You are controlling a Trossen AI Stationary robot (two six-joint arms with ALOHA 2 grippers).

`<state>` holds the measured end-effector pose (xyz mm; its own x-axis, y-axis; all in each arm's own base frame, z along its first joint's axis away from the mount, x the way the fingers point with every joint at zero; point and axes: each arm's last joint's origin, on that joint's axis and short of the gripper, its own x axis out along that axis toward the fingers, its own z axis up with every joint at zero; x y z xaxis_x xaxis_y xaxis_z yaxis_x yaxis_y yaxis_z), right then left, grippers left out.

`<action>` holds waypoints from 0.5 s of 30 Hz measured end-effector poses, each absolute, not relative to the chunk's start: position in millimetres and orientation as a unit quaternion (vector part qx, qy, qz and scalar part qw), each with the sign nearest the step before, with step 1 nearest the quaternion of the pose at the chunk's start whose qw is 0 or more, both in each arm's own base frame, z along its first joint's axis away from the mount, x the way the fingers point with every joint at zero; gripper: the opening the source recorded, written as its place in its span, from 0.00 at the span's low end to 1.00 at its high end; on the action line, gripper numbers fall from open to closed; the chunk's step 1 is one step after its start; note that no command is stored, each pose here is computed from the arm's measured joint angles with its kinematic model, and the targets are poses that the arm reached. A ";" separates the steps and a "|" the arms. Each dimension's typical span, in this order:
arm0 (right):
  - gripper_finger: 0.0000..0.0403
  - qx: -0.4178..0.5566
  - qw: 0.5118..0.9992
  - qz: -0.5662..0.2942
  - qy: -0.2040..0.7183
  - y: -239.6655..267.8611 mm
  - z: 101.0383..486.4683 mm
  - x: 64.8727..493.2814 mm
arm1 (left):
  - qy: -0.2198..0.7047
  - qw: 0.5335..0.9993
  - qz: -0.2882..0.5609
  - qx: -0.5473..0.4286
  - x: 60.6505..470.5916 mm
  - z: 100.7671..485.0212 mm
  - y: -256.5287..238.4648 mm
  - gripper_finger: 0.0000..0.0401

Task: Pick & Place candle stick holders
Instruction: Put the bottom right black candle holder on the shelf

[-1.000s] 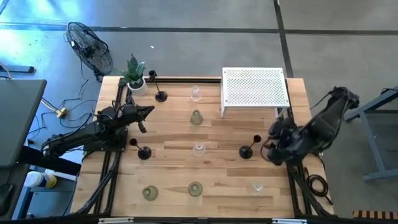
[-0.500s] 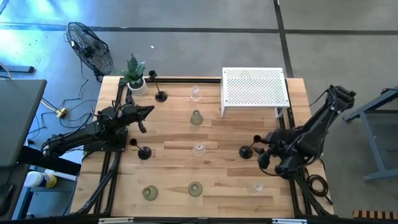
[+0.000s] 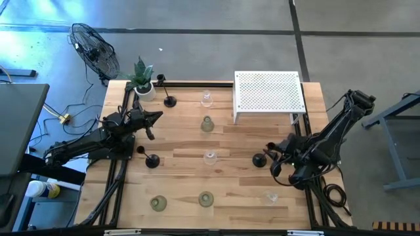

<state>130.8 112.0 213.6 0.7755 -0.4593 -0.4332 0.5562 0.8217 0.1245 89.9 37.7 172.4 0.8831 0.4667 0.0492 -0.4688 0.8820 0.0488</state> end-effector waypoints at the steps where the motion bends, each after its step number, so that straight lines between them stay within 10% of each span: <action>1: 0.18 0.118 0.936 -0.268 0.196 112.9 214.1 131.6 | -0.018 0.970 0.241 0.030 89.9 172.5 37.7 0.00; 5: 0.03 0.105 0.943 -0.253 0.188 116.9 217.2 135.3 | -0.022 0.968 0.247 0.030 89.8 173.2 38.0 0.00; 15: 0.02 0.085 0.947 -0.269 0.157 112.6 278.2 162.3 | -0.023 0.963 0.265 0.031 89.2 173.6 39.0 0.00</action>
<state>162.3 112.6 278.2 0.8066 -0.4819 -0.3422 0.5350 0.8414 0.0763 89.2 39.0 173.6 0.8583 0.5096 0.0607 -0.5124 0.8575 0.0466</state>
